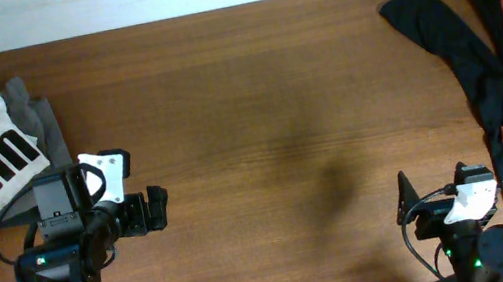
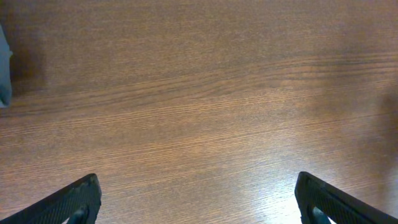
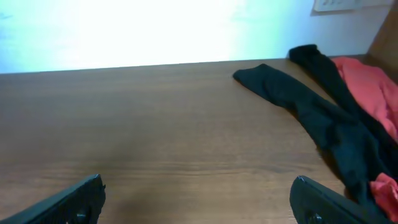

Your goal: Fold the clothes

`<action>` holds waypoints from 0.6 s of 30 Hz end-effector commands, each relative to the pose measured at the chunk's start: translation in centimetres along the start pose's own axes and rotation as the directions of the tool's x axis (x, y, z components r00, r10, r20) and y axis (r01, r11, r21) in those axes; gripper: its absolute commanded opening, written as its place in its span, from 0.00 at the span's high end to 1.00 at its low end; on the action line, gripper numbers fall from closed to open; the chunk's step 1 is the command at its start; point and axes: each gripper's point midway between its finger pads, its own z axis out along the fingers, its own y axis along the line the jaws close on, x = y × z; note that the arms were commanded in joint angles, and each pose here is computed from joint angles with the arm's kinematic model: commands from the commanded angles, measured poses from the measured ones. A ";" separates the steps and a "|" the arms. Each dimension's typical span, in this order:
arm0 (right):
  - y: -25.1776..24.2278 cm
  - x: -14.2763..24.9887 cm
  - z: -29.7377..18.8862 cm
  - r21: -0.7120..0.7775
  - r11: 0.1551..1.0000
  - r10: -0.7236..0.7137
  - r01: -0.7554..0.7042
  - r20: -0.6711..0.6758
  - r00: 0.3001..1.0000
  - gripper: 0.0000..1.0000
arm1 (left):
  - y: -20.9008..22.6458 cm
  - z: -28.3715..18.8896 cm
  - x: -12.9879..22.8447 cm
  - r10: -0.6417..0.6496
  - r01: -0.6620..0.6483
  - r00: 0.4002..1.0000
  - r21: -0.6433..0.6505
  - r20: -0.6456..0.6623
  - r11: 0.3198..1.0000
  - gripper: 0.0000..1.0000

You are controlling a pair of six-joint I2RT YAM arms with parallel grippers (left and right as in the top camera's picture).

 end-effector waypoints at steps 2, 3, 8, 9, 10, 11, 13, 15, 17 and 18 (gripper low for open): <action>-0.7 0.0 0.7 0.029 1.000 -0.006 0.005 0.037 0.999 0.01 | 0.0 0.1 0.1 0.009 -0.009 1.000 0.001 -0.003 1.000 0.01; -0.6 -0.2 0.8 0.025 0.999 -0.022 0.021 0.048 0.999 0.01 | 0.0 0.1 0.1 0.009 -0.009 1.000 0.001 -0.003 1.000 0.01; -0.9 -1.2 1.5 0.039 0.998 -0.045 0.041 0.116 0.992 0.01 | 0.0 0.1 0.1 0.009 -0.009 1.000 0.001 -0.003 1.000 0.01; -0.9 -1.2 1.6 0.037 0.999 -0.044 0.040 0.124 0.991 0.01 | 0.0 0.1 0.1 0.009 -0.009 1.000 0.001 -0.003 1.000 0.01; -0.8 -1.0 1.9 0.031 0.999 -0.044 0.040 0.130 0.991 0.01 | 0.0 0.1 0.1 0.009 -0.009 1.000 0.001 -0.003 1.000 0.01; -0.7 -0.6 2.3 0.020 0.999 -0.043 0.041 0.132 0.990 0.01 | 0.0 0.1 0.1 0.009 -0.009 1.000 0.001 -0.003 1.000 0.01; -0.5 0.0 2.9 0.007 0.999 -0.043 0.042 0.134 0.990 0.01 | 0.0 0.1 0.1 0.009 -0.009 1.000 0.001 -0.003 1.000 0.01; -0.3 1.0 3.8 -0.004 0.999 -0.041 0.043 0.148 0.988 0.01 | 0.0 0.1 0.1 0.009 -0.009 1.000 0.001 -0.003 1.000 0.01; -0.2 1.4 4.5 -0.013 0.999 -0.039 0.042 0.184 0.982 0.01 | 0.0 0.1 0.1 0.009 -0.009 1.000 0.001 -0.003 1.000 0.01; -0.1 1.6 4.8 -0.018 0.999 -0.038 0.043 0.195 0.980 0.01 | 0.0 0.1 0.1 0.009 -0.009 1.000 0.001 -0.003 1.000 0.01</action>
